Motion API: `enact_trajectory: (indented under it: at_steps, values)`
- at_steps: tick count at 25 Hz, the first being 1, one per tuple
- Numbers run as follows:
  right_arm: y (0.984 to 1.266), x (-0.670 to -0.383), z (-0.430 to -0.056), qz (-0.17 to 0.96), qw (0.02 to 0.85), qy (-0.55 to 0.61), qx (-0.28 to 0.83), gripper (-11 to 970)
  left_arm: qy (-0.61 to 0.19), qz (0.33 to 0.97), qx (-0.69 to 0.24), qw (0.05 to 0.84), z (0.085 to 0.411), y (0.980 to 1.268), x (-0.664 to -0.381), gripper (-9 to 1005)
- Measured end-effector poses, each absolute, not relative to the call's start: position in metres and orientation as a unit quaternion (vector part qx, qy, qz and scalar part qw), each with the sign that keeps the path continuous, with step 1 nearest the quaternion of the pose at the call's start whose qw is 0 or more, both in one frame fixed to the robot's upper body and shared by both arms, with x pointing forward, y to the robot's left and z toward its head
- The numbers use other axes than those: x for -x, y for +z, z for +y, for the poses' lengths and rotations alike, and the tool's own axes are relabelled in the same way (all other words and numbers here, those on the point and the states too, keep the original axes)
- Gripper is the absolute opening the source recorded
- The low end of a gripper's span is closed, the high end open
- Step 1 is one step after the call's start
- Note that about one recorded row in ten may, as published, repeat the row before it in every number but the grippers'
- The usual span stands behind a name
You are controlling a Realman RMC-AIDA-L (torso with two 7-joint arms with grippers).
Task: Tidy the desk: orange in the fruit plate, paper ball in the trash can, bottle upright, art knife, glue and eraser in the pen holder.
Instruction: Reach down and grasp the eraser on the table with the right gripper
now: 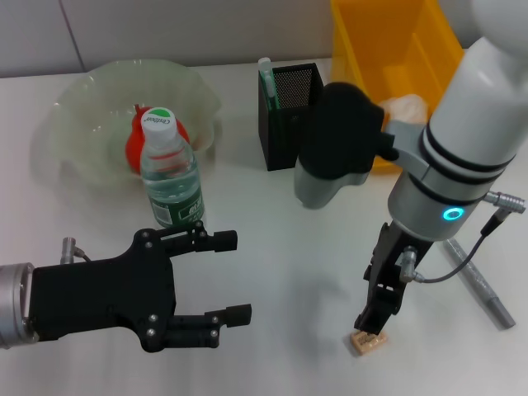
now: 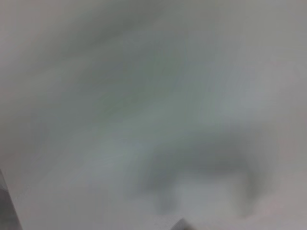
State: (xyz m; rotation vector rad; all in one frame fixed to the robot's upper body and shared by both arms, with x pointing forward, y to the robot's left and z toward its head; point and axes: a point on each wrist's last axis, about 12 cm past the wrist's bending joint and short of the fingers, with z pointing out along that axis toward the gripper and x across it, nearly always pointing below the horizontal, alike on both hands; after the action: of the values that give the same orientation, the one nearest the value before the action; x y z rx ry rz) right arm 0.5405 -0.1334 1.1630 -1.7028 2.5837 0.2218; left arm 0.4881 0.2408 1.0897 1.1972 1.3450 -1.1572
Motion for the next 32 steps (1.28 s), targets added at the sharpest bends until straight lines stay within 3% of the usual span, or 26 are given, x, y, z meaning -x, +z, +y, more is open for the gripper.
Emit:
enact_trajectory:
  at_steps: [32]
  values:
    - [1.140, -0.521, -0.111, 0.811, -0.010, 0.031, 0.584, 700, -0.475, 0.552, -0.487, 0.482, 0.240, 1.087, -0.486, 809]
